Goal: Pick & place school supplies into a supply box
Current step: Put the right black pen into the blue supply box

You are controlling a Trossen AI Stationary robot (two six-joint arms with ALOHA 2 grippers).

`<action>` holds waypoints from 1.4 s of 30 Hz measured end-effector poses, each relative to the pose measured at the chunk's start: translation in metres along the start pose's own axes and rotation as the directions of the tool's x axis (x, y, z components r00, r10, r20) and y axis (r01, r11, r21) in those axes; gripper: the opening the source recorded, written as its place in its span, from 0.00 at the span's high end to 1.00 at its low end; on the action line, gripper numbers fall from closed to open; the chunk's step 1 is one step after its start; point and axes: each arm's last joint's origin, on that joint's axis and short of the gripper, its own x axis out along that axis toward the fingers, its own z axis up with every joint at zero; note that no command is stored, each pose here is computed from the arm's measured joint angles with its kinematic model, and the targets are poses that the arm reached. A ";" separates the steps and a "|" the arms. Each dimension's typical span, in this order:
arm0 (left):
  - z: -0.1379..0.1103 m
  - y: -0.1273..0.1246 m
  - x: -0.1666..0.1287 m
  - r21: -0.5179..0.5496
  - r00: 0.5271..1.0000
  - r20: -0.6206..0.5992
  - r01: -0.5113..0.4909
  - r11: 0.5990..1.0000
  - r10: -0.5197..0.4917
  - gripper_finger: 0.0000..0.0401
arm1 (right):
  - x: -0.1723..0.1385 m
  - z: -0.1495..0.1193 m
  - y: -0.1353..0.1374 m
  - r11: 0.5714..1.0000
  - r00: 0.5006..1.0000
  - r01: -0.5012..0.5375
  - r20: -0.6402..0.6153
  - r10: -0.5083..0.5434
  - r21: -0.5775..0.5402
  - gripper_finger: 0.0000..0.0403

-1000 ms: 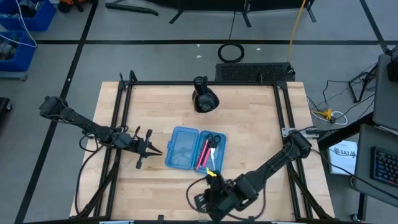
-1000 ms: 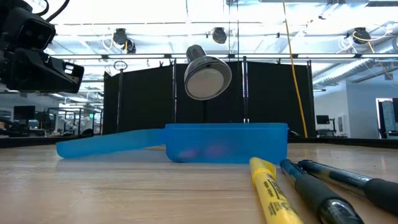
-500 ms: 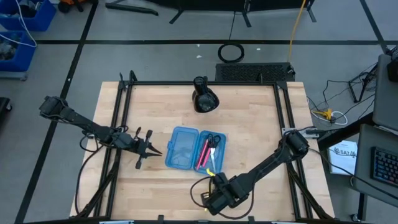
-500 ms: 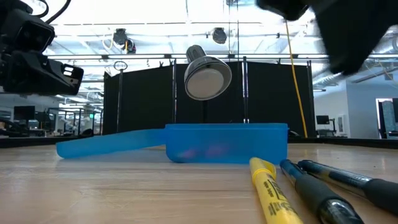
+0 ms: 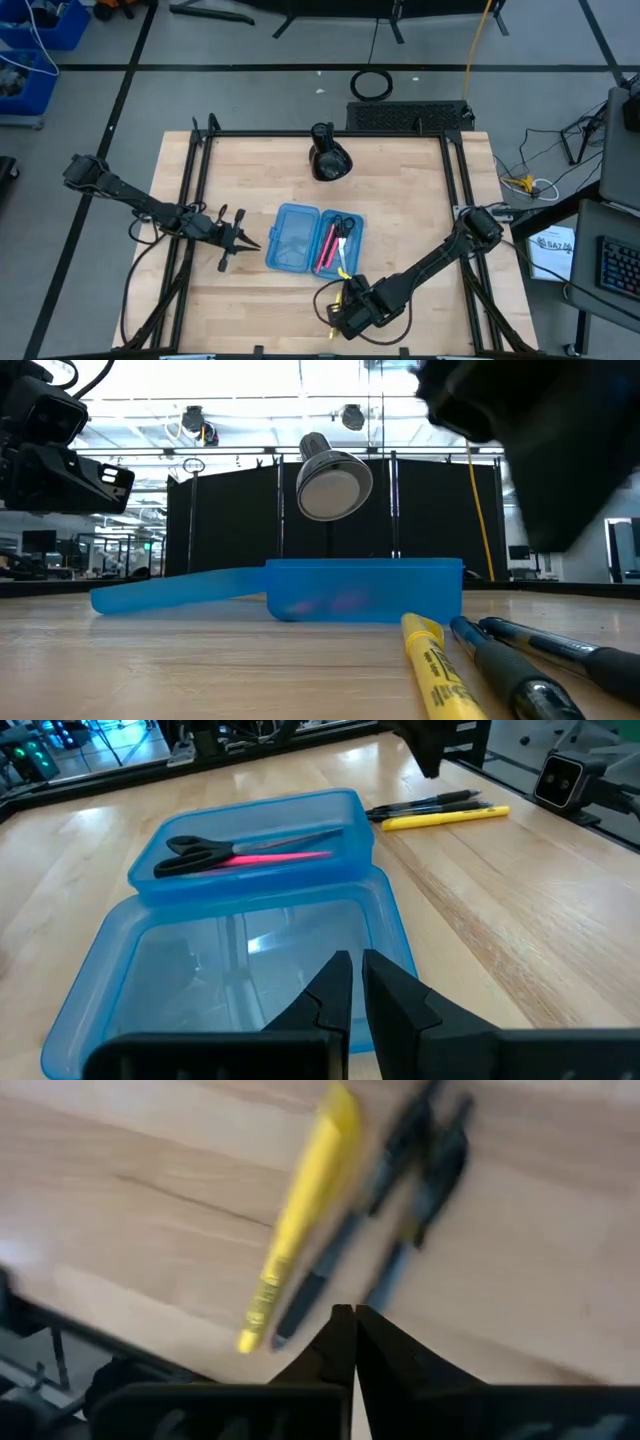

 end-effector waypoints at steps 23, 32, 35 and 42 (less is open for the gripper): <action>-0.001 0.000 0.000 0.002 1.000 -0.010 0.001 1.000 -0.001 0.91 | 0.002 0.012 -0.008 0.998 0.998 0.031 -0.056 -0.027 0.059 0.60; -0.001 0.000 0.000 0.001 1.000 -0.012 0.001 1.000 -0.001 0.91 | 0.013 0.012 -0.008 0.996 0.998 0.041 -0.050 -0.037 0.076 0.57; -0.003 0.000 0.000 0.002 1.000 -0.026 0.002 1.000 -0.002 0.91 | 0.025 0.010 -0.007 0.997 0.998 0.033 -0.058 -0.029 0.074 0.57; -0.003 0.000 0.000 -0.001 1.000 -0.026 0.003 1.000 -0.003 0.91 | 0.036 0.010 -0.009 0.995 0.994 0.077 -0.087 -0.072 0.058 0.58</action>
